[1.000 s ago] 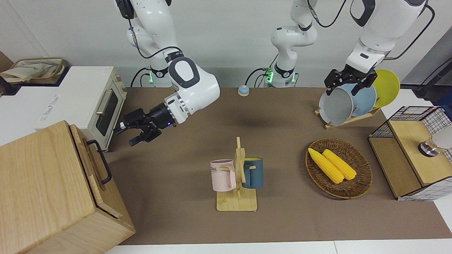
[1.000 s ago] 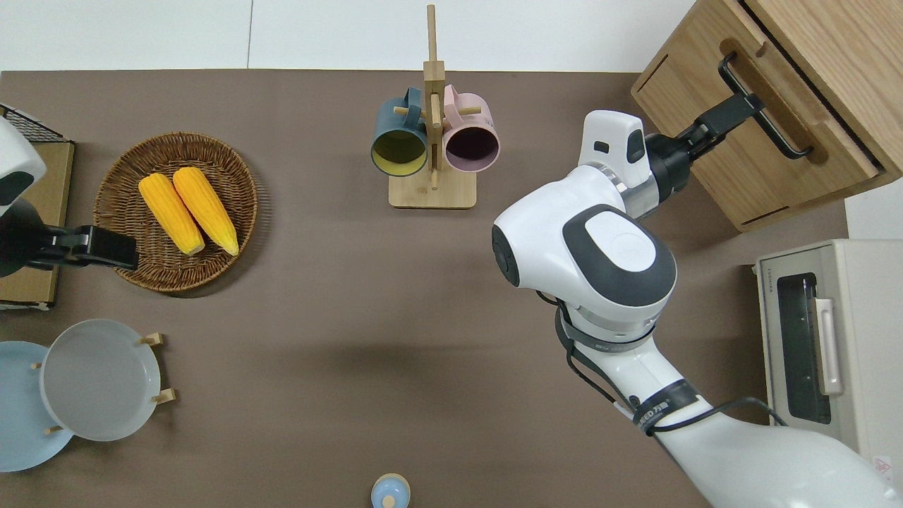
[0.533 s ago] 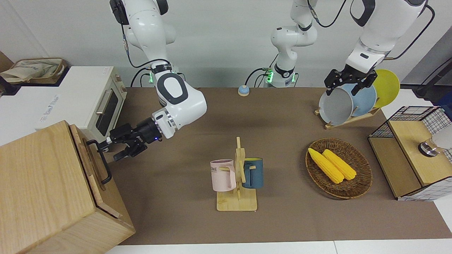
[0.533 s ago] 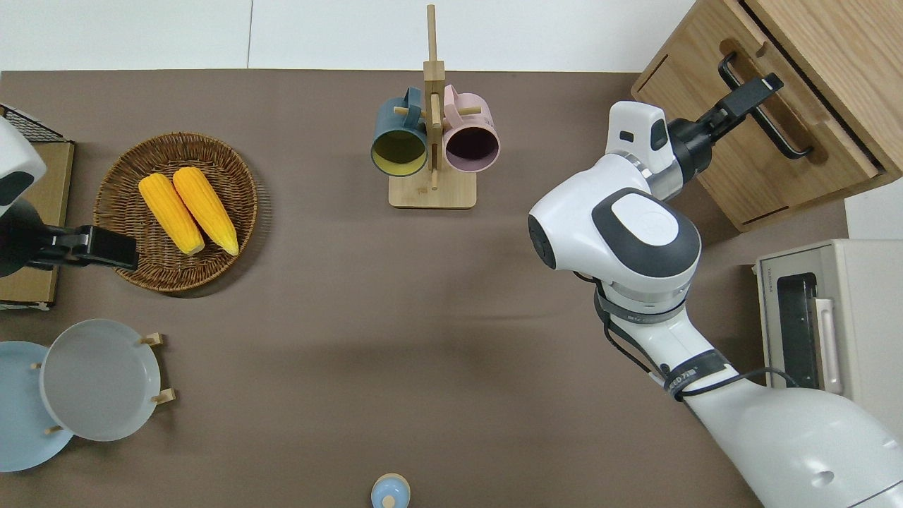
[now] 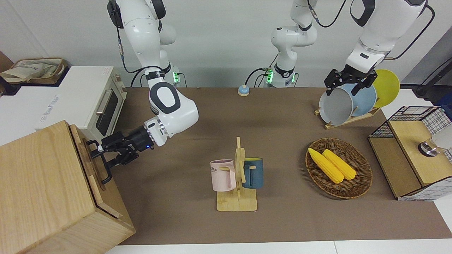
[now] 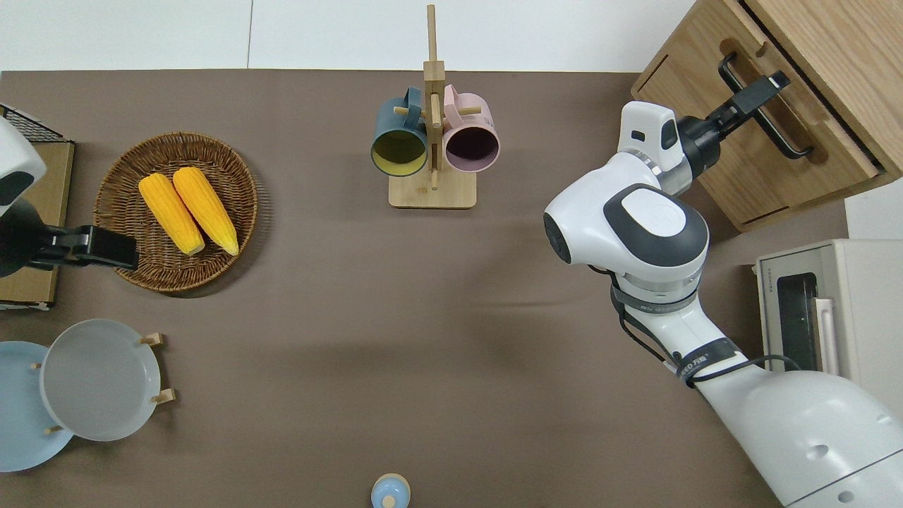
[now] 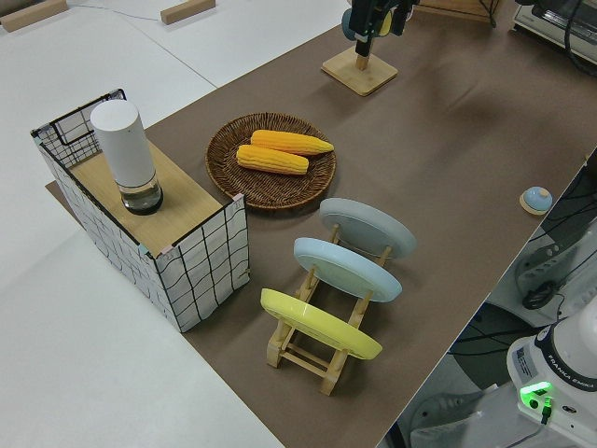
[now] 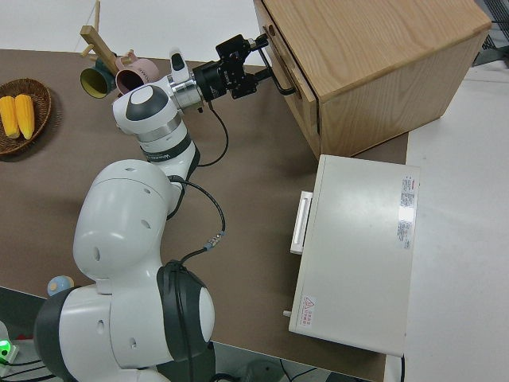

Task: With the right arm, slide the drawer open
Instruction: 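Close the right gripper around the black drawer handle, then pull the handle toward the robot with the right gripper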

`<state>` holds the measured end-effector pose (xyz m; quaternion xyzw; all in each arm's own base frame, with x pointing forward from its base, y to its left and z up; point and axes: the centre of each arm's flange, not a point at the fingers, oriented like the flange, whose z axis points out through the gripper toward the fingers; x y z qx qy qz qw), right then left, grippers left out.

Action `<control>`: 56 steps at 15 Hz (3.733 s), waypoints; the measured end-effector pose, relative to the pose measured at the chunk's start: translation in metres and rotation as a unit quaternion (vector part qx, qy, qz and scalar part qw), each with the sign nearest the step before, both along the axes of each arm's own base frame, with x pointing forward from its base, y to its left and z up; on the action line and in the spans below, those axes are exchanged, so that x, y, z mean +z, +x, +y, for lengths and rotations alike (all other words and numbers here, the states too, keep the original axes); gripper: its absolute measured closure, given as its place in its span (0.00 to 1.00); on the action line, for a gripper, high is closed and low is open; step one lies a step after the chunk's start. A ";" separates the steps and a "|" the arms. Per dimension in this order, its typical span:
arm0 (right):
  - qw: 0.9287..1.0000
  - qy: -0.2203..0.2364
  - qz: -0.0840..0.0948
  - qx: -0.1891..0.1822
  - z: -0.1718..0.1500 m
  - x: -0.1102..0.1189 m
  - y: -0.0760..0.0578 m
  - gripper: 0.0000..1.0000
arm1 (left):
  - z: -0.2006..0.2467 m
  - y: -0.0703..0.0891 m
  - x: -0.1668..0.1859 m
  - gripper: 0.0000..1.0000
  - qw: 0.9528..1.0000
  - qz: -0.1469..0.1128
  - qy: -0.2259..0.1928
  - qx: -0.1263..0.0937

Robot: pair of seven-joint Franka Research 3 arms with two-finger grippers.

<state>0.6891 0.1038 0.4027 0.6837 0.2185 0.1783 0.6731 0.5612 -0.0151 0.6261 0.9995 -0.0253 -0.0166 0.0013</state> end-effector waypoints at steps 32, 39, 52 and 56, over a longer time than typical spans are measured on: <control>0.999 0.017 0.000 -0.028 0.120 -0.005 -0.055 0.82 | 0.000 0.000 0.000 0.00 1.000 0.000 0.000 0.000; 0.999 0.026 0.004 -0.026 0.176 -0.005 -0.089 0.82 | 0.000 0.000 0.000 0.00 1.000 0.000 0.000 0.000; 0.999 0.036 0.010 -0.018 0.220 -0.003 -0.119 0.82 | 0.000 0.000 0.000 0.00 1.000 0.000 0.000 0.000; 0.999 0.036 0.011 -0.018 0.220 -0.004 -0.119 0.81 | 0.000 0.000 0.000 0.00 1.000 0.000 0.000 0.000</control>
